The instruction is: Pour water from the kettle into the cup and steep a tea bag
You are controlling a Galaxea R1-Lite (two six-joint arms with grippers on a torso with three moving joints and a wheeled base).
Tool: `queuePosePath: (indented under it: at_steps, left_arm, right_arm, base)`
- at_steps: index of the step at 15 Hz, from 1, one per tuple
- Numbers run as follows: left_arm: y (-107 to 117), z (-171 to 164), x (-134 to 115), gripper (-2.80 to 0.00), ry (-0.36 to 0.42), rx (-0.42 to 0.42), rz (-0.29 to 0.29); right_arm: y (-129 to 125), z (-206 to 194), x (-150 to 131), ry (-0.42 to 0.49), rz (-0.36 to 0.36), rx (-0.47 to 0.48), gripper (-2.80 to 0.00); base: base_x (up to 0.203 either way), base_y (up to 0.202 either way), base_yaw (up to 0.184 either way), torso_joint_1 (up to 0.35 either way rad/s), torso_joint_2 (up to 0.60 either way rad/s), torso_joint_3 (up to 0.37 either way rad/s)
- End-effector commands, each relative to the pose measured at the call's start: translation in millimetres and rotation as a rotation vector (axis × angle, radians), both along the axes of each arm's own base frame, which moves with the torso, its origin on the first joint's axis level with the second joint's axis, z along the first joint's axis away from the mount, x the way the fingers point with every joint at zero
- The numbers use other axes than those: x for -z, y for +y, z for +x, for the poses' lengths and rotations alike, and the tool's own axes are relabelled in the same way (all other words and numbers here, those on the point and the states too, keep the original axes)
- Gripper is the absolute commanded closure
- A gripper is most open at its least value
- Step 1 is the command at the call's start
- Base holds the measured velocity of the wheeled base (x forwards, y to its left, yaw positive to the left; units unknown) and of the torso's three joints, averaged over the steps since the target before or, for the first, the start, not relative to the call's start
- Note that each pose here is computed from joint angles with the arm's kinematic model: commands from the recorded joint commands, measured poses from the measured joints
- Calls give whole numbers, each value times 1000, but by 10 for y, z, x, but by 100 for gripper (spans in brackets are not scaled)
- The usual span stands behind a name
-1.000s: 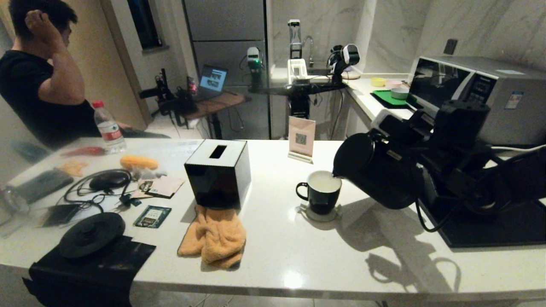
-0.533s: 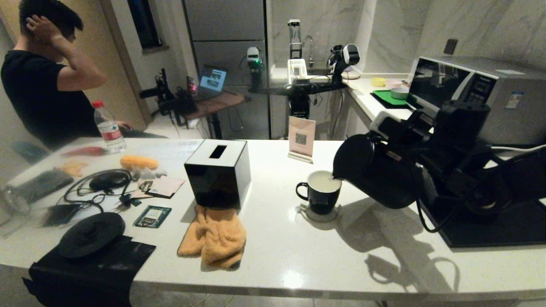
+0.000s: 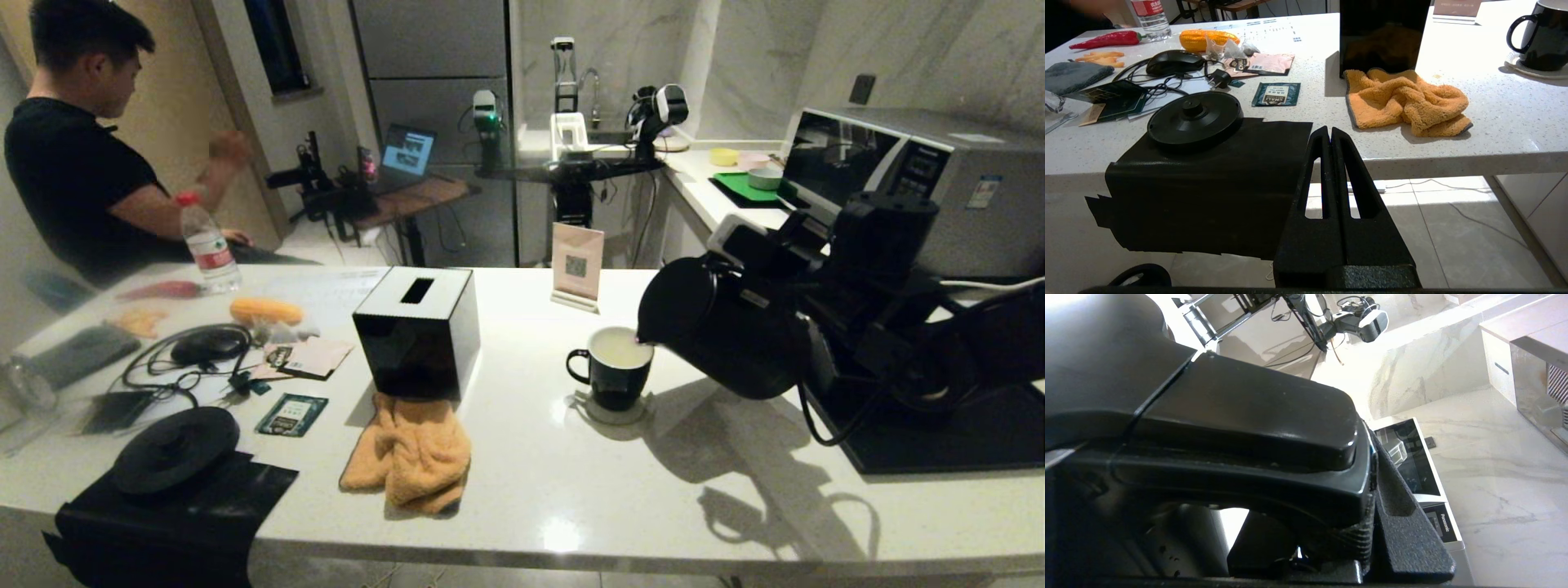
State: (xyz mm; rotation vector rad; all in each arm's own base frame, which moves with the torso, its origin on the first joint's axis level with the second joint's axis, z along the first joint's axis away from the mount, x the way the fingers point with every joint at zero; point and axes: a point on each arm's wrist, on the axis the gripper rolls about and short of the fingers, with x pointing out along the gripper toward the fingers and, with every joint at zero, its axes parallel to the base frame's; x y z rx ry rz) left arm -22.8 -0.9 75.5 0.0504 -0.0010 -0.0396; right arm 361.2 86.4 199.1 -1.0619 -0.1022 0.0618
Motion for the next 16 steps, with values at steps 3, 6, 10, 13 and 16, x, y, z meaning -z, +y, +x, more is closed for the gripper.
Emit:
queuePosePath:
  at_steps: [3, 6, 10, 13, 16]
  left_arm:
    - [0, 0, 0, 0, 0, 0, 0]
    - [0, 0, 0, 0, 0, 0, 0]
    - [0, 0, 0, 0, 0, 0, 0]
    - [0, 0, 0, 0, 0, 0, 0]
    - [0, 0, 0, 0, 0, 0, 0]
  right_arm:
    - [4, 11, -63, -21, -1, 1, 0]
    - [20, 30, -102, -31, -1, -1, 0]
    - [42, 17, -118, -40, -10, -8, 0]
    - [51, 9, -118, -40, -10, -11, 0]
    - [55, -3, -104, -38, -8, -15, 0]
  base:
    - [0, 0, 0, 0, 0, 0]
    - [0, 0, 0, 0, 0, 0]
    - [0, 0, 0, 0, 0, 0]
    - [0, 0, 0, 0, 0, 0]
    - [0, 0, 0, 0, 0, 0]
